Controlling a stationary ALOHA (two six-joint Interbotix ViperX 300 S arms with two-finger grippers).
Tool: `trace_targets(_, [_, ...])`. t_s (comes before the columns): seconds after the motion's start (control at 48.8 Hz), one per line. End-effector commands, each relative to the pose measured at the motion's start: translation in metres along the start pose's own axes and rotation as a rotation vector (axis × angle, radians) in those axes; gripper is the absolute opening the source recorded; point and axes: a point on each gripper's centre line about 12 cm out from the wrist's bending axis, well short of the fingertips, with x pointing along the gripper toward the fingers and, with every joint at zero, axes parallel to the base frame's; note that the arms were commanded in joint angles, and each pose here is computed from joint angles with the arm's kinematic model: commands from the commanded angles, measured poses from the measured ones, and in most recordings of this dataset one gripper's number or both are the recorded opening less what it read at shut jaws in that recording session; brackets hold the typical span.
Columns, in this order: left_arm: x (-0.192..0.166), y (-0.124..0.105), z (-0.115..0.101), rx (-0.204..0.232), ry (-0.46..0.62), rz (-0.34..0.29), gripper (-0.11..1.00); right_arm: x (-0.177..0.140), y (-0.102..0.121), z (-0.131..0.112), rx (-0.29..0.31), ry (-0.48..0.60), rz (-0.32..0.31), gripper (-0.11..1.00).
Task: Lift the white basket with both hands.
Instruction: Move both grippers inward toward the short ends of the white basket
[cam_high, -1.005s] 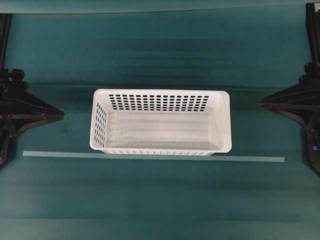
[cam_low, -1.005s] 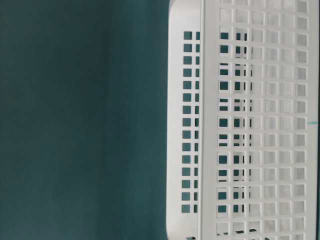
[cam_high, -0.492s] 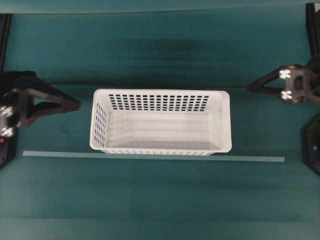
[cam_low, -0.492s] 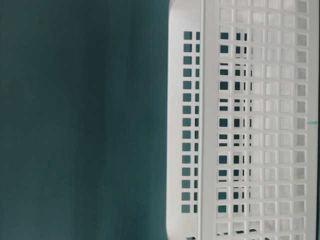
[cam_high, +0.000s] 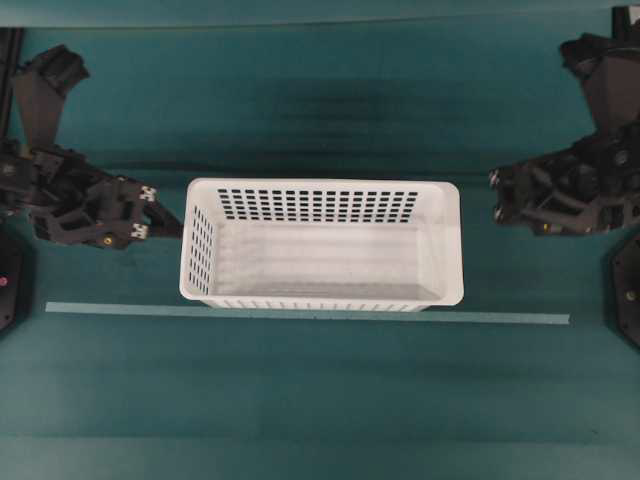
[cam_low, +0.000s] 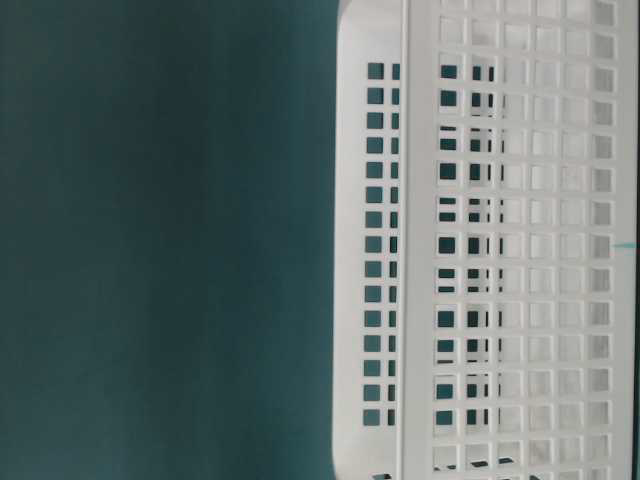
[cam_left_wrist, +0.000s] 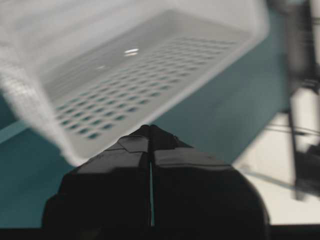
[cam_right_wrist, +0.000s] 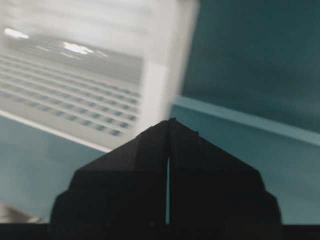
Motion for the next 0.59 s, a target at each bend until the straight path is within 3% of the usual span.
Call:
trace_targets(0.0, [0.005,-0.007,0.004,-0.01,0.002,0.032,-0.04,0.005,0.006,0.0,-0.014,0.011,-0.051,0.02])
trace_targets(0.205, [0.011,-0.001,0.003,-0.046,0.012,0.072,-0.03,0.016,0.002,-0.006,-0.081,0.034,-0.089,0.02])
trace_targets(0.349, [0.012,0.01,-0.001,-0.074,0.028,0.131,0.0,0.018,0.0,-0.006,-0.083,0.035,-0.092,0.02])
trace_targets(0.574, [0.012,0.013,-0.002,-0.092,0.029,0.138,0.13,0.019,0.002,-0.005,-0.07,0.026,-0.071,0.04])
